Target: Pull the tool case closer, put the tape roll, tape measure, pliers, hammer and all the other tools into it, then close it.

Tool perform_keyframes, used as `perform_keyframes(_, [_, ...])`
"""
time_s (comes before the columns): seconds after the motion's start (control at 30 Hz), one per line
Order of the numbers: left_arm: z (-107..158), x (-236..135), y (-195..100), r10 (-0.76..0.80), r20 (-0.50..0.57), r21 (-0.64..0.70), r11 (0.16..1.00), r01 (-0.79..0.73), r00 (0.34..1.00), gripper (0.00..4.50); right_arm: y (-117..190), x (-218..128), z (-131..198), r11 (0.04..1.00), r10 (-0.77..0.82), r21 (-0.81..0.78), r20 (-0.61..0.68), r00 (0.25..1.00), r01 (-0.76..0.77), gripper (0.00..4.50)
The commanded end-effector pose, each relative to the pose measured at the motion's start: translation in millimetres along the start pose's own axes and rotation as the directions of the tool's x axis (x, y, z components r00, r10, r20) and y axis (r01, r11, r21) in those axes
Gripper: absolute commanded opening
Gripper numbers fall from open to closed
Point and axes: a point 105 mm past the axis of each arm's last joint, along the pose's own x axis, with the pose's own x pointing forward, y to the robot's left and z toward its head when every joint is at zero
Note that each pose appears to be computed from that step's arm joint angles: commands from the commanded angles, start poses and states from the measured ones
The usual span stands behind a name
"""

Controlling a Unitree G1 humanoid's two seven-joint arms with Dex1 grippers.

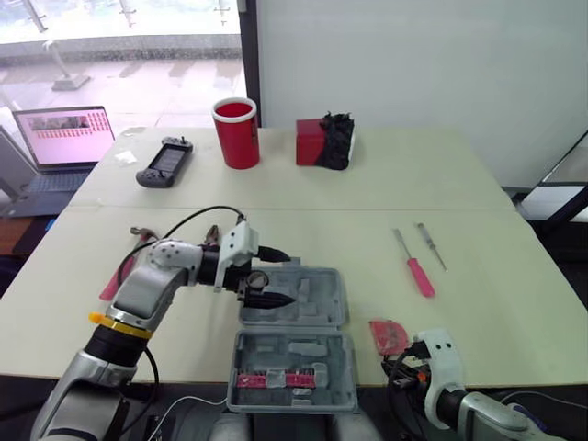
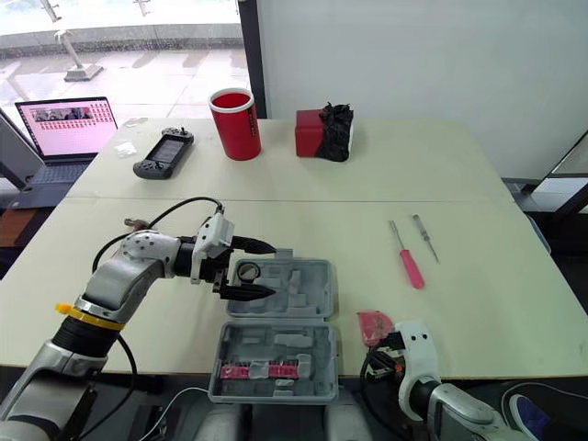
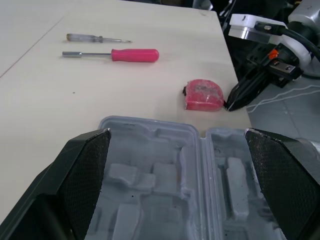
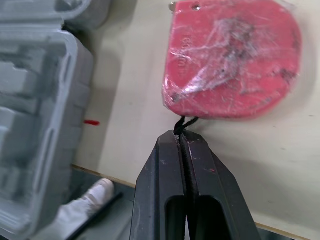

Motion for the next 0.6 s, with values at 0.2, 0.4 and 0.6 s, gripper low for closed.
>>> perform_keyframes(0.2, [9.7, -5.6, 4.4, 0.026, 0.006, 0.053, 0.998, -0.026, 1.0, 4.5, -10.6, -28.1, 17.9, 0.996, 0.056, -0.069, -0.001, 0.998, -0.056, 3.51])
perform_keyframes(0.4, [4.4, -14.5, 3.1, 0.061, -0.004, 0.058, 0.997, -0.06, 0.998, 4.5, -9.6, -48.4, 55.1, 0.952, 0.181, -0.249, 0.0, 0.984, -0.175, 4.46])
perform_keyframes(0.6, [-7.2, -28.1, -0.2, 0.147, -0.003, 0.018, 0.989, -0.147, 0.989, 4.5, -13.6, -37.1, 100.9, 0.632, 0.221, -0.736, -0.126, 0.967, -0.241, 4.46])
